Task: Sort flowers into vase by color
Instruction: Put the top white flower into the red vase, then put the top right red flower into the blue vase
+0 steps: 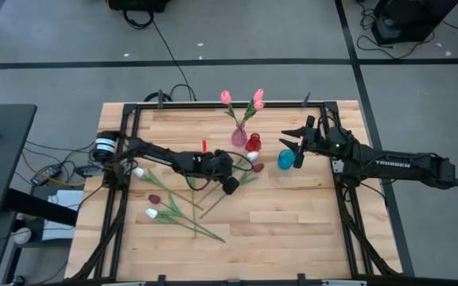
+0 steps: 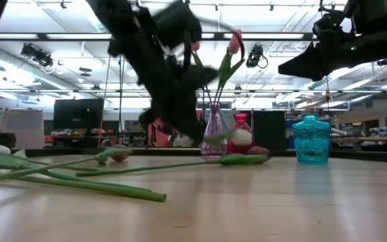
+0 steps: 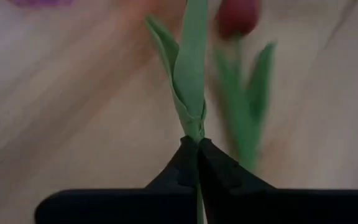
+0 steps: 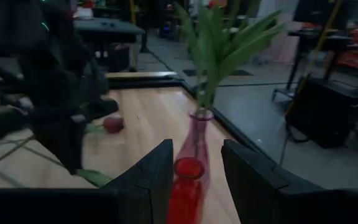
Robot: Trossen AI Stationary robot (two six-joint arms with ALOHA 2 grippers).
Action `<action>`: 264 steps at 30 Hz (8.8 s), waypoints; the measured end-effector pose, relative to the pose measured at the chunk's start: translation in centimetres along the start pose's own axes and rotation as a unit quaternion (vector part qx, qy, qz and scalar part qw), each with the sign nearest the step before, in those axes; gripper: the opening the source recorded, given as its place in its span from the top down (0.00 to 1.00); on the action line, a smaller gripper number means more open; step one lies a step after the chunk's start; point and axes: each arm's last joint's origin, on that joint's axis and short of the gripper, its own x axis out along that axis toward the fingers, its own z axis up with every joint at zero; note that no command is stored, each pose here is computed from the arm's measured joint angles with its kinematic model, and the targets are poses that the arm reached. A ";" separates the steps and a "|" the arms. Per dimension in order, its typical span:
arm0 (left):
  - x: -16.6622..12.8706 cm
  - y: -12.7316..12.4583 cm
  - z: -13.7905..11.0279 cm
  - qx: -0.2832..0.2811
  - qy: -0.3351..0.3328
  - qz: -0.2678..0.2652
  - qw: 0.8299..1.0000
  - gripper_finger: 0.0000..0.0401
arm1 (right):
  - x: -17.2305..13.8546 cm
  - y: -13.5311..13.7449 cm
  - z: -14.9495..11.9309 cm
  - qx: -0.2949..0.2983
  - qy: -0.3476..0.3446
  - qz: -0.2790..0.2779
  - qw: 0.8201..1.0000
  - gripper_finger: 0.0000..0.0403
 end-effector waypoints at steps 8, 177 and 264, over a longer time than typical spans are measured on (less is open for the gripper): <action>-3.8 -1.0 2.3 0.058 -0.060 -0.050 0.995 0.98 | -0.6 0.0 0.3 0.000 -0.009 -0.002 1.000 0.63; 1.5 -6.9 7.4 0.245 -0.230 -0.187 0.923 1.00 | -8.5 -1.2 1.7 0.037 -0.089 -0.120 0.988 0.63; 4.3 -10.8 10.3 0.348 -0.275 -0.110 0.890 0.77 | -8.2 -0.9 1.4 0.056 -0.091 -0.082 0.991 0.63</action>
